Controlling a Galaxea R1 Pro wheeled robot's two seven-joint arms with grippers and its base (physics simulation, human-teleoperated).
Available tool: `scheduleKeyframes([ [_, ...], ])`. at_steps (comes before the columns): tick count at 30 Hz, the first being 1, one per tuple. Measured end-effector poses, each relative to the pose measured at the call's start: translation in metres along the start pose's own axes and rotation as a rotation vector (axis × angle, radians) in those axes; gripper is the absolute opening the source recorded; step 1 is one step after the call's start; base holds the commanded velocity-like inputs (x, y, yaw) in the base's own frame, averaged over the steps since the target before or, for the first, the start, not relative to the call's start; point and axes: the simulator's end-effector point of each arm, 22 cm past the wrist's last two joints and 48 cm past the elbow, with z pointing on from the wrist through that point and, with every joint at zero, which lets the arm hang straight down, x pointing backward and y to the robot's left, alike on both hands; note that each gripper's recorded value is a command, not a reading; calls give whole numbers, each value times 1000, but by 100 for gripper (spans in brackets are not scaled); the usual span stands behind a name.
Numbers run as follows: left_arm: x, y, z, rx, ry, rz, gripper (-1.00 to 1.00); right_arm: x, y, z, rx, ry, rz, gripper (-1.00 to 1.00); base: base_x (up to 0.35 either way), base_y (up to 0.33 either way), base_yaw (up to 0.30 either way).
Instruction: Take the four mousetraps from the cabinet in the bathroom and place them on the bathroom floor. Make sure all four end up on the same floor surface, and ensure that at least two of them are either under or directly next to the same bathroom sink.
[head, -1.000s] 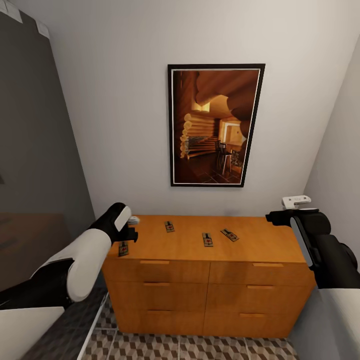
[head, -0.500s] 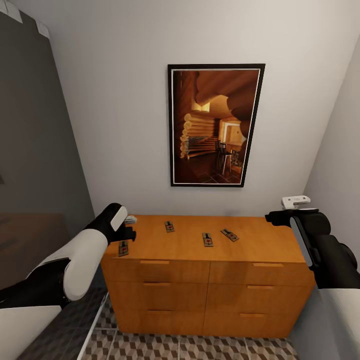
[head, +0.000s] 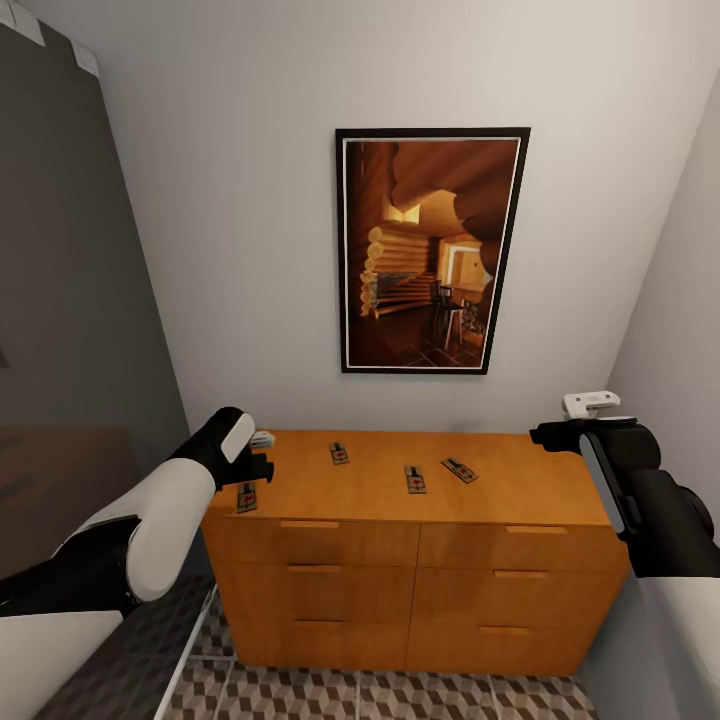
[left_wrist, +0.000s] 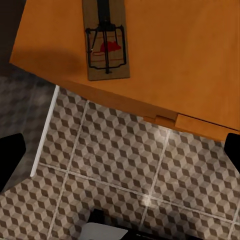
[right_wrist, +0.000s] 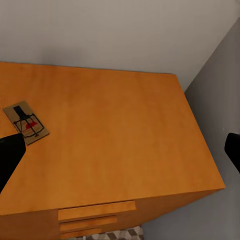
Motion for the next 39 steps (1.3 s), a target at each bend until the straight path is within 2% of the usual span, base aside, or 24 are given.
scheduleKeyframes([
  [10,0,0,0,0,0,0,100,0,0,0,1,0,0,100,0,0,0],
  [16,-6,1,0,-6,-27,-11,100,0,0,0,1,0,0,100,35,0,0],
  [29,-6,1,0,-7,-32,-12,100,0,0,0,1,0,0,100,163,0,0],
  [34,-3,0,3,-8,-23,-8,100,0,-1,0,1,0,0,100,49,0,0],
  [39,12,0,11,-15,16,5,100,0,-1,0,1,0,1,100,13,0,0],
])
